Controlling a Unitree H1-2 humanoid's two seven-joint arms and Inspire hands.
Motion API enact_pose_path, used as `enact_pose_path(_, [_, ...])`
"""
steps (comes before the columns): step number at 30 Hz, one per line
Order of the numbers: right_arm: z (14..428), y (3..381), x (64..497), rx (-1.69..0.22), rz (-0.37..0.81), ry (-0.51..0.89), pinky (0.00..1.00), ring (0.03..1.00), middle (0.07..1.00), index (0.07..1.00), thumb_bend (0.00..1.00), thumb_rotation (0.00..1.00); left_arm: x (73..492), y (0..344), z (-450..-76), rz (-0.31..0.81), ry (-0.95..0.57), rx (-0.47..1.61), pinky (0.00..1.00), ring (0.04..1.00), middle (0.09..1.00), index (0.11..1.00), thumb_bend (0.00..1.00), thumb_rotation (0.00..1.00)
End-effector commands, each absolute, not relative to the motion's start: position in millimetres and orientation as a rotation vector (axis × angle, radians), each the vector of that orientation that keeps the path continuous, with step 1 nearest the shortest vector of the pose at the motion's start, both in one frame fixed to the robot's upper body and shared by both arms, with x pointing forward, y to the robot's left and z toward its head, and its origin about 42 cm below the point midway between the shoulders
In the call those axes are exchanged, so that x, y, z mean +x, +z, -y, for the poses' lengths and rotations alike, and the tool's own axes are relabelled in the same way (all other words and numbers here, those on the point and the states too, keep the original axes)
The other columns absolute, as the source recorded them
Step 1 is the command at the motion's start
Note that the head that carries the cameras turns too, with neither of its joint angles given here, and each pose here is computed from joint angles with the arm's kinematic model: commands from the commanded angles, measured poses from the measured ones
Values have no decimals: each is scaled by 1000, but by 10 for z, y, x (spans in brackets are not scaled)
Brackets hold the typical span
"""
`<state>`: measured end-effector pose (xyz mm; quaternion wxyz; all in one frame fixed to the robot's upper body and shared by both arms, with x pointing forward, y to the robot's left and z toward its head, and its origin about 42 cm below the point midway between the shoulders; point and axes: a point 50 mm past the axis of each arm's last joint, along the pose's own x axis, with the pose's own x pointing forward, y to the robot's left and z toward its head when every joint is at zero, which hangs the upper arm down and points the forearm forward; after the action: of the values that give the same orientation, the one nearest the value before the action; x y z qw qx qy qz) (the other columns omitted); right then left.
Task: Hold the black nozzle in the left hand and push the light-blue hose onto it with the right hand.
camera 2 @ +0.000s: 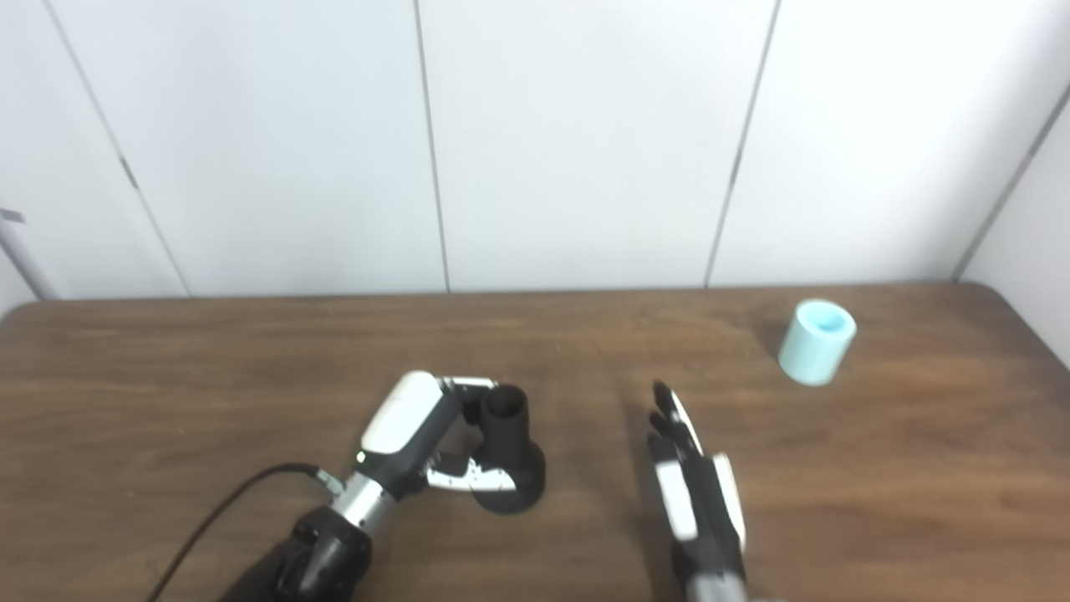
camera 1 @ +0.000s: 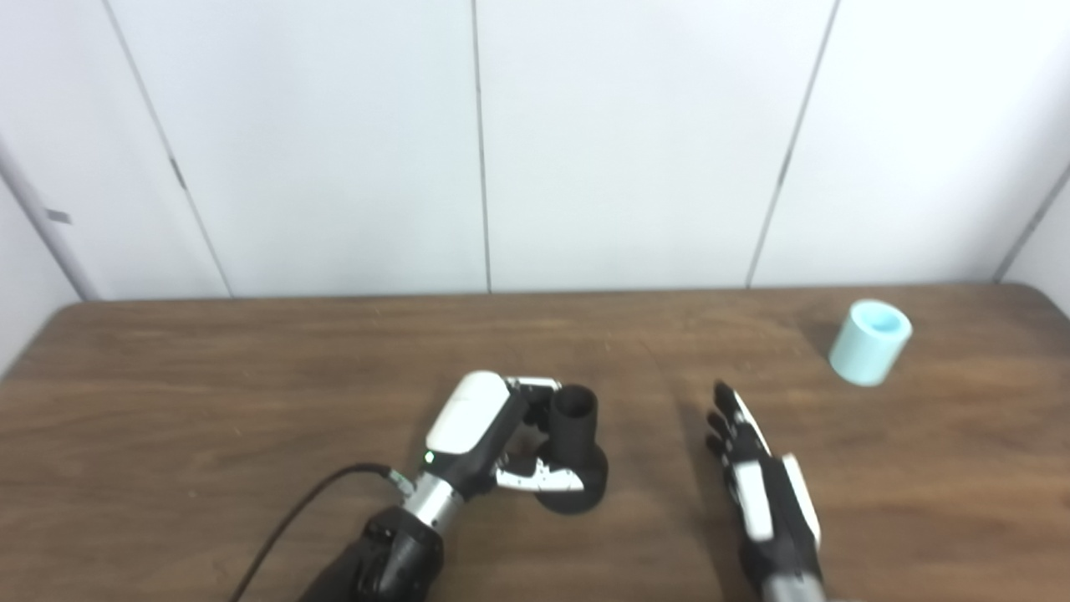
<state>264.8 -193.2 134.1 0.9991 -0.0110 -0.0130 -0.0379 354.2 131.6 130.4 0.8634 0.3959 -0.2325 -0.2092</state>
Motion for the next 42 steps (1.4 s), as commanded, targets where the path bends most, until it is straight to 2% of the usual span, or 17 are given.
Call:
enact_pose_path(1, [1919,1542,2729,-15,96,-80,945,972,982,962,689,1000,3084,710,-1453,316,-580,894,375,405,380,308,620,391])
enact_pose_path(3, [1956,1596,2752,-10,110,-89,957,972,985,967,690,1000,3057,721,-1464,336,-601,905,407,424,383,306,617,392])
enact_pose_path(5, [2012,1654,2769,1,124,-99,961,971,989,975,695,1000,3036,721,-1481,356,-621,909,437,459,411,350,613,398])
enact_pose_path(8, [2146,1756,2806,22,146,-120,946,952,973,963,699,1000,3020,722,-1504,371,-638,915,446,467,417,368,612,400])
enact_pose_path(14, [2329,2033,2863,24,191,-156,832,828,829,837,715,1000,3032,730,-1525,365,-635,920,445,464,411,367,611,399])
enact_pose_path(16, [2453,2180,2912,-45,235,-173,768,768,766,764,691,915,3031,729,-1524,359,-631,917,440,462,408,374,612,401])
enact_pose_path(18, [2656,2379,3043,-191,295,-180,680,688,699,706,661,735,3022,725,-1514,355,-625,915,435,457,401,362,615,401])
enact_pose_path(19, [2747,2466,3111,-263,311,-173,613,636,662,688,658,614,3022,716,-1507,354,-623,915,433,453,397,353,616,401])
enact_pose_path(23, [3005,2794,3295,-558,341,-132,520,586,622,675,701,433,3030,691,-1487,353,-618,915,424,443,387,334,618,399])
enact_pose_path(27, [3285,3130,3490,-868,379,-139,561,639,672,713,757,406,3034,694,-1473,346,-613,905,428,453,393,350,615,399])
enact_pose_path(30, [3396,3454,3655,-1052,437,-231,592,670,706,724,818,407,3032,692,-1465,346,-609,899,440,471,407,363,612,400])
enact_pose_path(32, [3456,3665,3771,-1144,461,-307,628,730,754,738,870,376,3029,688,-1463,347,-610,899,435,461,404,359,614,398])
enact_pose_path(37, [3570,3914,3994,-1261,338,-400,635,778,796,752,904,432,3016,672,-1460,347,-619,905,416,433,386,339,617,394])
enact_pose_path(42, [3647,4049,4178,-1367,221,-421,643,793,813,769,918,434,3014,668,-1474,342,-621,909,390,408,365,321,619,391])
